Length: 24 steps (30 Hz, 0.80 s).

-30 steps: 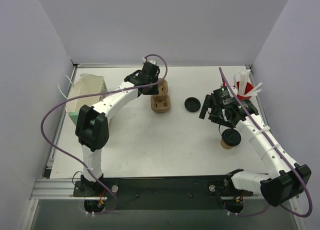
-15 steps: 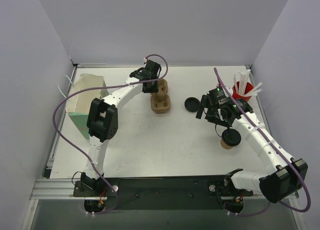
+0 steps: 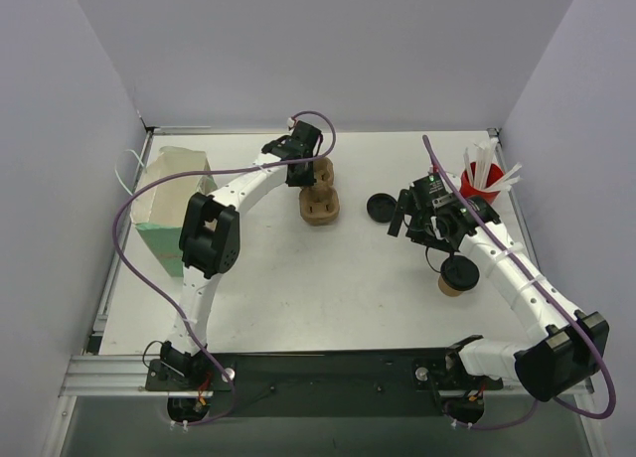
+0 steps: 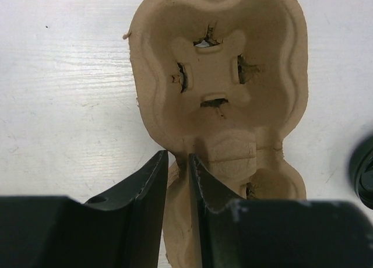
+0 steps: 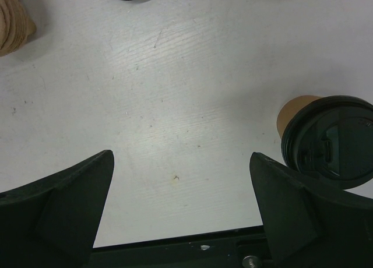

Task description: Pack the takeout coffee

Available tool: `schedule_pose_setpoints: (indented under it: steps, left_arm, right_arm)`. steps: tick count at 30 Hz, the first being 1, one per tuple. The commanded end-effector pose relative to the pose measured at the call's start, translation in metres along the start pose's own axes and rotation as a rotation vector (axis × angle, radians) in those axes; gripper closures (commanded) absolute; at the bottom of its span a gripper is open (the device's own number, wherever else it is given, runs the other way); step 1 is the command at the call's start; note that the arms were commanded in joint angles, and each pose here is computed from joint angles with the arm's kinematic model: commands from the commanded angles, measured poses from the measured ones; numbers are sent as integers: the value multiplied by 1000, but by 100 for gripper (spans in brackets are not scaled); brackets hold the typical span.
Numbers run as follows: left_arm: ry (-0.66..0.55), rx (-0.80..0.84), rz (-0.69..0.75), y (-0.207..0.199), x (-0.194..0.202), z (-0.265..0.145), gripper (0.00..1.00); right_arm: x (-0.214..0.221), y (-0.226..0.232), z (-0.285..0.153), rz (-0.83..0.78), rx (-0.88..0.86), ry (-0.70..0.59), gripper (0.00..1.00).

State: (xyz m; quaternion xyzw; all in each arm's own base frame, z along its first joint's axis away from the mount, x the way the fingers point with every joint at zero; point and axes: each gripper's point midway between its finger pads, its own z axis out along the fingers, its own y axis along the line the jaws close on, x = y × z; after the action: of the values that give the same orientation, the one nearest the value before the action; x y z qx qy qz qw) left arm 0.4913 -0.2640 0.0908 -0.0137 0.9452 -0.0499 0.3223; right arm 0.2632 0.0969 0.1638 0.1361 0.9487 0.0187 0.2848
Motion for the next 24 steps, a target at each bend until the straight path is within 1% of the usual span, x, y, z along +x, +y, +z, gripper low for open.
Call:
schedule_pose_setpoints:
  steps: [1, 8, 10, 13, 14, 17, 19, 24]
  left_arm:
    - [-52, 23, -9, -5, -23, -10, 69]
    - [-51, 26, -2, -4, -25, -9, 79]
    - [-50, 24, -2, -3, -25, -9, 84]
    - [-51, 28, -1, -3, -25, -10, 88]
    - [-57, 33, -1, -4, -28, -13, 92]
    - [-68, 44, 1, -5, -32, -18, 96]
    - [-74, 53, 7, -6, -34, -21, 99]
    - [-85, 80, 8, -6, -41, -30, 100]
  right_arm:
    - [6, -2, 4, -19, 21, 18, 5]
    - [7, -2, 9, -16, 26, 26, 5]
    - [7, -2, 10, -16, 28, 29, 5]
    - [8, -1, 10, -16, 26, 29, 5]
    - [8, -1, 11, -16, 28, 32, 5]
    - [8, -1, 11, -14, 27, 33, 5]
    - [8, -1, 11, -17, 30, 30, 5]
    - [8, -2, 11, -19, 33, 29, 5]
